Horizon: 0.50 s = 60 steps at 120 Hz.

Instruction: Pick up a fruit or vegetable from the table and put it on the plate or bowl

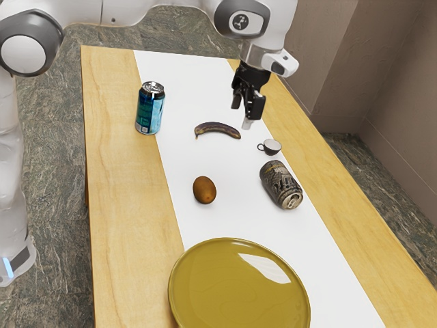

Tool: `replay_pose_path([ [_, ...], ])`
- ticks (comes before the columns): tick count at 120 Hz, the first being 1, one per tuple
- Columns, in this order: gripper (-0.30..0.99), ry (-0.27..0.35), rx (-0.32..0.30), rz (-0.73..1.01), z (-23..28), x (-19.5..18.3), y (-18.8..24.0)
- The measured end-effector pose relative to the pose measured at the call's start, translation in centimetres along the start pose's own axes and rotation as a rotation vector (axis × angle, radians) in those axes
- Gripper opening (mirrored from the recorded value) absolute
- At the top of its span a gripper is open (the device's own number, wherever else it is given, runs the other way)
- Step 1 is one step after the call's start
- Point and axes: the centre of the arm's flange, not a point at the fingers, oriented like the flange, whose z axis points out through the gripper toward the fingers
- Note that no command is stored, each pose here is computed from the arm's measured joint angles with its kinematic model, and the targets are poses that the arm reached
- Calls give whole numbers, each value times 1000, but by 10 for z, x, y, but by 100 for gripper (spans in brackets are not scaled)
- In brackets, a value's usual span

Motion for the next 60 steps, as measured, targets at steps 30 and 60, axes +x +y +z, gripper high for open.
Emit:
replay_pose_path([
  [30,69,7,133,-32,-51,11,-43],
  [60,69,-162,92,109,6,7,-25],
])
